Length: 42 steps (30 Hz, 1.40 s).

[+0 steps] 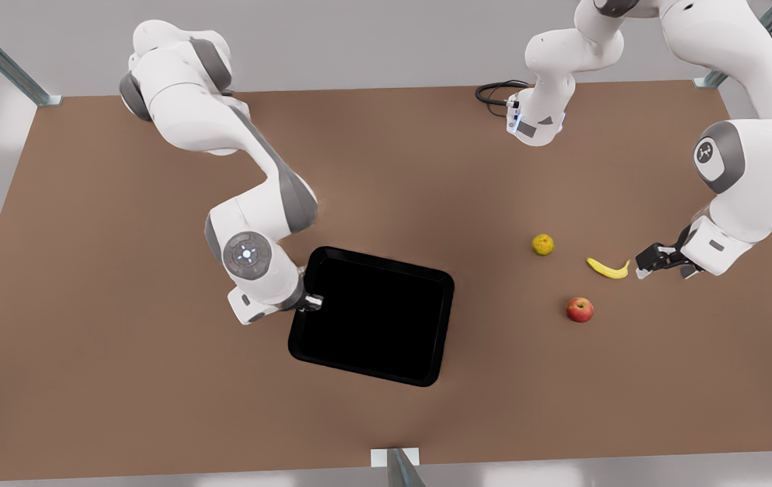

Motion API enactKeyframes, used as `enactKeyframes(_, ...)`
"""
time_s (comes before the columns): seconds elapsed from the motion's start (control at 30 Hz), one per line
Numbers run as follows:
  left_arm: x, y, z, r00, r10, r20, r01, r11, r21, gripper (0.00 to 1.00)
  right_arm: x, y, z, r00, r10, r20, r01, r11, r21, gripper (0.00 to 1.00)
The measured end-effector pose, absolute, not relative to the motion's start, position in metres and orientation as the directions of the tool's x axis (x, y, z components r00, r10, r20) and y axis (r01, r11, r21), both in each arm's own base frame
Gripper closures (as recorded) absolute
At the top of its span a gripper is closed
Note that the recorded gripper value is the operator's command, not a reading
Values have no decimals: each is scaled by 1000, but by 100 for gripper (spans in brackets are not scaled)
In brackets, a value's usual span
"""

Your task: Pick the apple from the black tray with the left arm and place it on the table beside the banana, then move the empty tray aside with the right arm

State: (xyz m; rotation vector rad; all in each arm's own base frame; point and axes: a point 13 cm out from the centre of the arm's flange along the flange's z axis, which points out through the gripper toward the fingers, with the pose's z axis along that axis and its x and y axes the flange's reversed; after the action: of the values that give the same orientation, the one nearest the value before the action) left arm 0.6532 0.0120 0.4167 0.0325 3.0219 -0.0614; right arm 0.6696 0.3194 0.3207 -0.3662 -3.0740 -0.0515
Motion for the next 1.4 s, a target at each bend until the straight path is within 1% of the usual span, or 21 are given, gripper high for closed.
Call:
enactKeyframes(0.13,665,9,423,-990,17,-138,24,999,-47,0,681,238,330,-977,190,98,190,982,-4,89)
enactKeyframes(0.3,666,10,421,-991,10,-134,17,998,-52,0,696,144,349,-989,99,108,101,995,12,89)
enactKeyframes(0.47,666,11,421,-991,5,-132,12,999,-53,0,709,41,350,-993,30,110,43,993,113,92)
enactKeyframes(0.57,666,11,419,-991,4,-130,11,999,-53,0,714,-8,335,-995,-24,99,-5,983,184,92)
enactKeyframes(0.73,666,11,417,-992,2,-125,9,999,-54,0,715,-58,286,-988,-121,97,-91,958,272,92)
enactKeyframes(0.87,667,11,412,-993,1,-118,7,999,-53,0,716,-76,248,-974,-206,95,-171,942,289,91)
enactKeyframes(0.97,667,11,412,-993,0,-118,7,999,-53,0,717,-87,221,-961,-259,93,-223,931,287,87)
enactKeyframes(1.03,667,11,412,-993,0,-117,6,999,-53,0,718,-91,210,-952,-294,85,-259,923,285,82)
enactKeyframes(1.07,667,11,412,-993,0,-117,6,999,-53,0,718,-94,206,-948,-309,82,-275,919,283,74)
enactKeyframes(1.1,667,11,412,-993,-1,-117,6,999,-53,0,719,-96,204,-943,-325,76,-292,914,280,63)
enactKeyframes(1.13,667,12,412,-993,-1,-117,5,999,-53,0,719,-96,203,-938,-340,70,-309,909,278,44)
enactKeyframes(1.17,667,12,412,-993,-1,-117,5,999,-53,0,721,-97,204,-933,-354,62,-325,905,275,9)
enactKeyframes(1.2,667,12,412,-993,-1,-117,5,999,-53,0,723,-95,207,-929,-368,49,-342,900,270,0)
enactKeyframes(1.27,667,12,412,-993,-1,-117,5,999,-53,0,731,-86,234,-917,-399,7,-385,889,246,0)
enactKeyframes(1.3,667,12,412,-993,-2,-117,5,999,-53,0,735,-76,256,-909,-417,-19,-410,882,232,0)
enactKeyframes(1.37,667,13,412,-993,-3,-117,3,999,-53,0,733,-32,328,-884,-463,-67,-467,863,195,0)
enactKeyframes(1.4,667,13,412,-993,-3,-117,3,999,-53,0,727,-5,361,-874,-480,-79,-486,855,181,0)
